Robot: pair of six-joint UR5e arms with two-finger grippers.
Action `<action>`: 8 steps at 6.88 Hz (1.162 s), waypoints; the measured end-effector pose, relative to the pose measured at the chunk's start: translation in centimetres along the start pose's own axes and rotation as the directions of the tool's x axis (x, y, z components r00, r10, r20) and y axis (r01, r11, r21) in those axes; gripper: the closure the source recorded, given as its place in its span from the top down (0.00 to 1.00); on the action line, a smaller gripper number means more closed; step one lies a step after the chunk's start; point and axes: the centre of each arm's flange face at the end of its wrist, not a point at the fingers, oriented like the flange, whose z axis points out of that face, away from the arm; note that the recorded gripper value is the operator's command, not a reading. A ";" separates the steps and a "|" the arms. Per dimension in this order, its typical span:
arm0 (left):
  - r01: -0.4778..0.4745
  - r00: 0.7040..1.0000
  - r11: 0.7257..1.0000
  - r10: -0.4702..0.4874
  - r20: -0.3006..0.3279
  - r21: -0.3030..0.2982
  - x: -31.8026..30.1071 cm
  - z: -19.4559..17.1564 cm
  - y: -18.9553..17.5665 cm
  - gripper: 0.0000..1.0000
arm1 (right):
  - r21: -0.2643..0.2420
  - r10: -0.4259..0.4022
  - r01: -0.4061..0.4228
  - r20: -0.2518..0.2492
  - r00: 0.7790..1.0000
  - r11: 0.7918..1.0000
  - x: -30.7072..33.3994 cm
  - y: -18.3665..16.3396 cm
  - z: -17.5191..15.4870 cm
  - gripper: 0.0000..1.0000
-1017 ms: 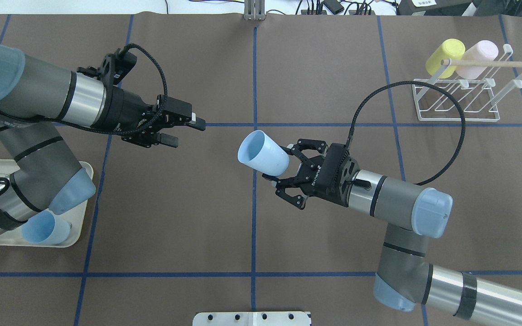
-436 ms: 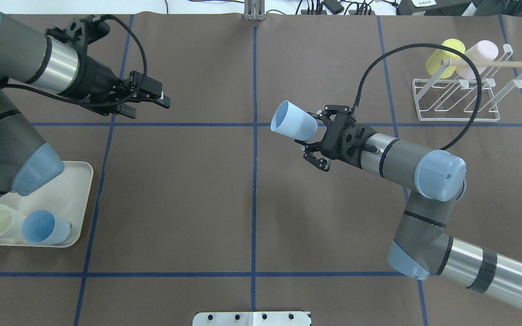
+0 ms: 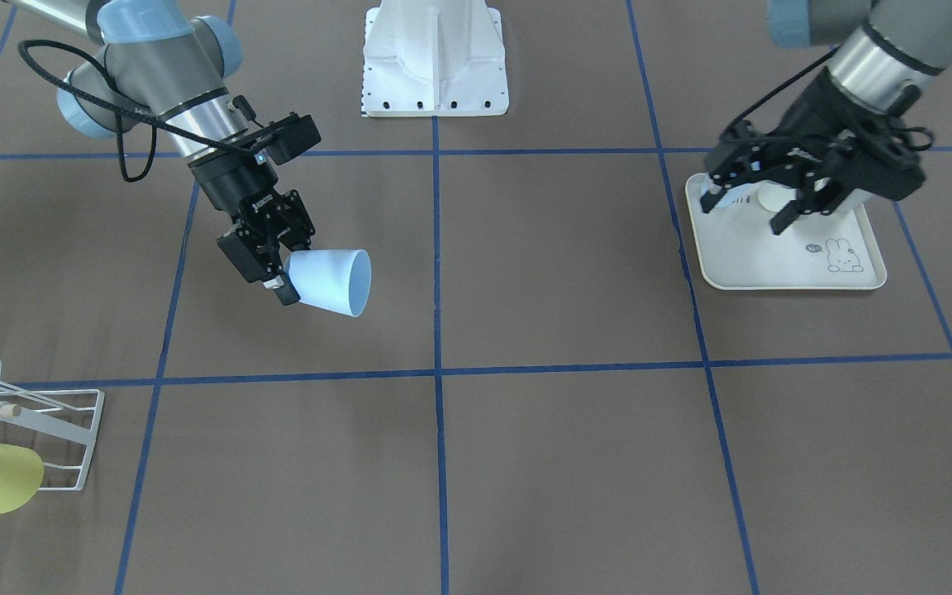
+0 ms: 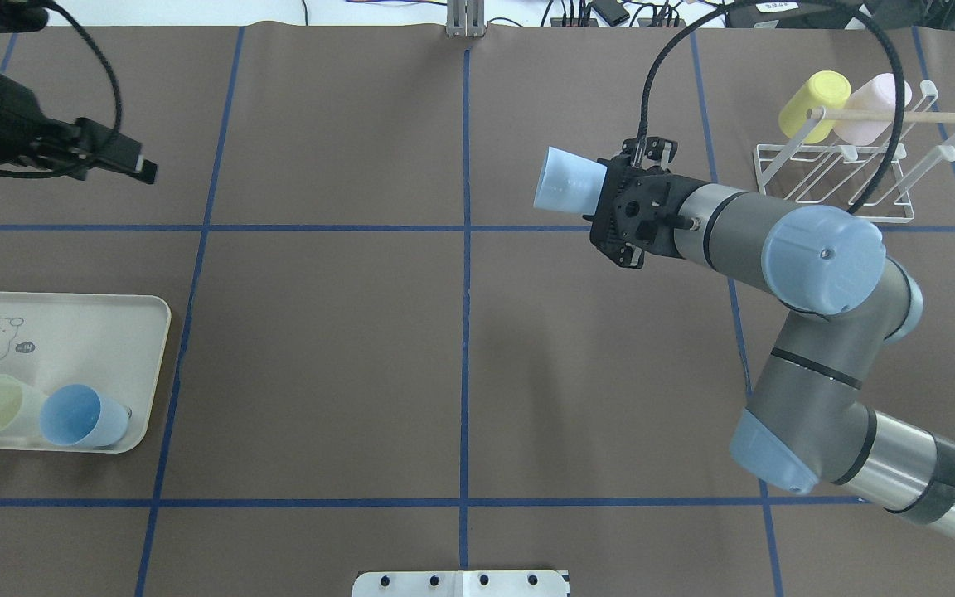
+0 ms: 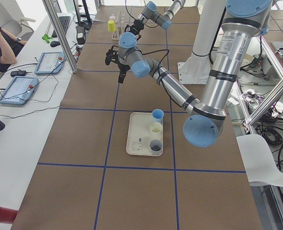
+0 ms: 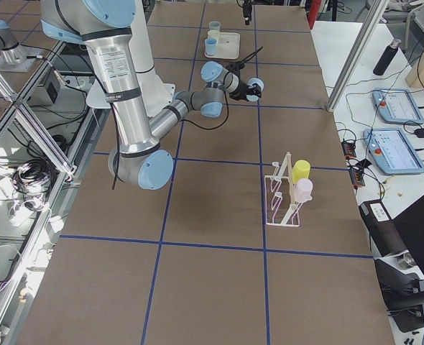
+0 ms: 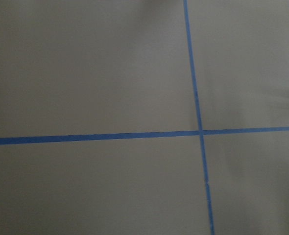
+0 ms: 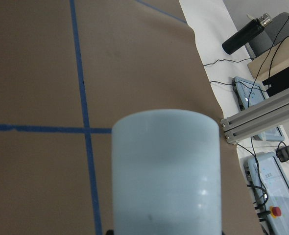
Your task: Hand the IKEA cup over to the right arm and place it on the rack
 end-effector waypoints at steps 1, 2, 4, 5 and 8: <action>-0.069 0.996 0.998 0.068 0.056 0.006 -4.9 -1.7 1.0 1.00 | -0.087 -0.114 0.112 -0.018 0.993 0.990 3.2 0.7 -1.6 0.00; -0.112 0.989 0.994 0.111 0.096 0.005 -8.6 -3.0 2.0 1.00 | -0.179 -0.252 0.244 -0.022 0.967 0.953 6.8 1.8 -3.4 0.00; -0.143 0.982 0.990 0.142 0.127 -0.002 -11.7 -4.0 3.0 1.00 | -0.332 -0.542 0.525 0.047 0.839 0.783 13.7 5.3 -6.6 0.00; -0.146 0.981 0.989 0.146 0.128 -0.006 -12.0 -4.1 3.2 1.00 | -0.387 -0.643 0.627 0.107 0.759 0.676 16.7 7.6 -7.9 0.00; -0.143 0.982 0.990 0.143 0.124 -0.008 -12.1 -4.1 3.3 1.00 | -0.449 -0.780 0.815 0.330 0.531 0.365 23.0 14.9 -9.0 0.00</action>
